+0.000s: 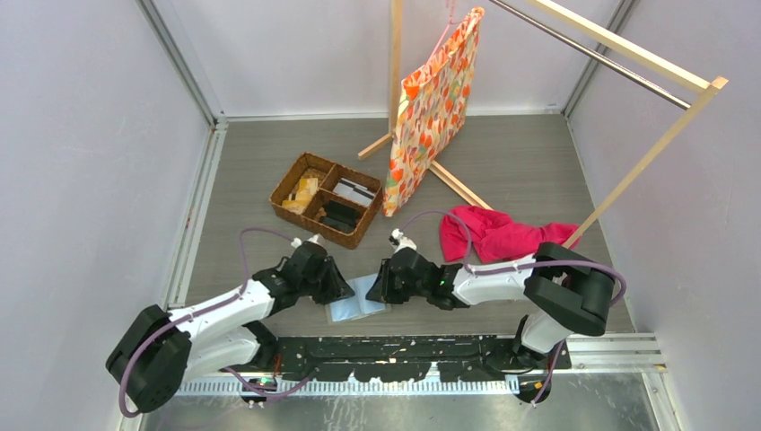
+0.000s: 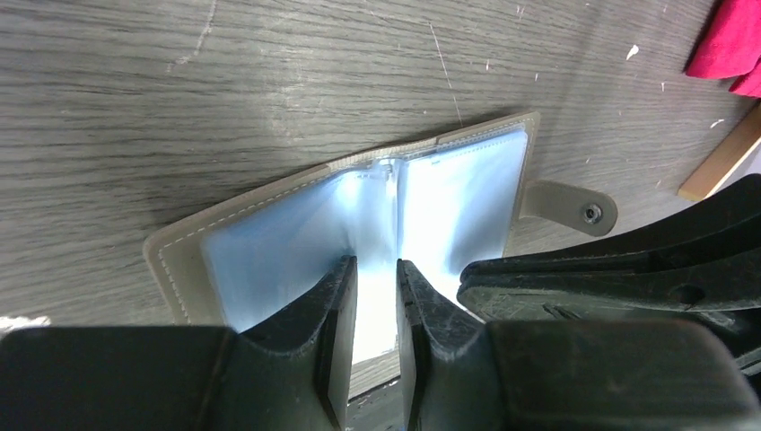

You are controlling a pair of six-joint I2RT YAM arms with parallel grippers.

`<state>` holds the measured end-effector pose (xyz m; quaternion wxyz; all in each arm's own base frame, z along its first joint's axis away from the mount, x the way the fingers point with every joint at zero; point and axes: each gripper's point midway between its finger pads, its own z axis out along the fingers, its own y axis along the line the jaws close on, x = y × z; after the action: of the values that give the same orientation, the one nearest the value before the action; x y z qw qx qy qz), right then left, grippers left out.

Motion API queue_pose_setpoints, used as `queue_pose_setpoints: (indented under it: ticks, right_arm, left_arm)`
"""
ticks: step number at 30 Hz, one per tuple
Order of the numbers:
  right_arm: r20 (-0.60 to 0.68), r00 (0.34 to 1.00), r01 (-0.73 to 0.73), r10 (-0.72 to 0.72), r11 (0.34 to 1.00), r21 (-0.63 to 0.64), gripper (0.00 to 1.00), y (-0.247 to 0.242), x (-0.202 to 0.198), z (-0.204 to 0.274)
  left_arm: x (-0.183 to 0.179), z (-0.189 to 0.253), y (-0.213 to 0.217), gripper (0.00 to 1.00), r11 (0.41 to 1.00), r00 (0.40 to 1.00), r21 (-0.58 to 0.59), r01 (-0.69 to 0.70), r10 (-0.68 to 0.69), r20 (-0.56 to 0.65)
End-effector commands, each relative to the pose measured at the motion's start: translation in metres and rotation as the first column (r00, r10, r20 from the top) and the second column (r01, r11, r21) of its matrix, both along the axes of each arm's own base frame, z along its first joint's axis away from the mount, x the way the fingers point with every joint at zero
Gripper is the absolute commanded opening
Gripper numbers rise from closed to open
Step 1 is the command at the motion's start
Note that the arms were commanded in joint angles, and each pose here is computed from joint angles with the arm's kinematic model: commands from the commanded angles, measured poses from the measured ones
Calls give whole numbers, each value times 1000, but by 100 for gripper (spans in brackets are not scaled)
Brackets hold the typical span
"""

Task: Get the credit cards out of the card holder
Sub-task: Reset both arms

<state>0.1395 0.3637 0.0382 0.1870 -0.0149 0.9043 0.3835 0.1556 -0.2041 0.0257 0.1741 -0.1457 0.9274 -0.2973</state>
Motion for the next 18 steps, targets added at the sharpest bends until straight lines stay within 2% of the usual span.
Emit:
queue_pose_setpoints:
  ticks: [1, 3, 6, 10, 11, 14, 15, 18]
  right_arm:
    - [95, 994, 53, -54, 999, 15, 26, -5, 15, 29]
    - [149, 985, 90, -85, 995, -30, 38, -20, 23, 40]
    - [251, 956, 188, -153, 975, -121, 48, -51, 38, 62]
    - [406, 879, 363, -249, 902, -233, 61, -109, 58, 102]
    - [450, 846, 419, -285, 878, -231, 68, -126, 63, 118]
    - [565, 732, 585, -380, 776, -236, 96, -176, 74, 152]
    - [595, 694, 629, -406, 743, -228, 99, -191, 75, 162]
    - [663, 590, 731, -462, 654, -195, 100, -230, 76, 189]
  left_arm:
    - [-2, 6, 16, 25, 994, 1000, 104, 22, -24, 14]
    - [2, 22, 21, 25, 992, 998, 122, 19, -26, 56]
    - [10, 52, 30, 28, 989, 988, 150, 4, -27, 153]
    - [18, 93, 46, 34, 980, 962, 201, -10, -45, 269]
    - [20, 103, 52, 35, 974, 953, 226, -13, -56, 298]
    - [28, 135, 64, 39, 960, 922, 278, -34, -77, 379]
    - [31, 151, 66, 39, 957, 908, 286, -40, -85, 410]
    - [37, 177, 77, 40, 938, 887, 339, -66, -100, 451]
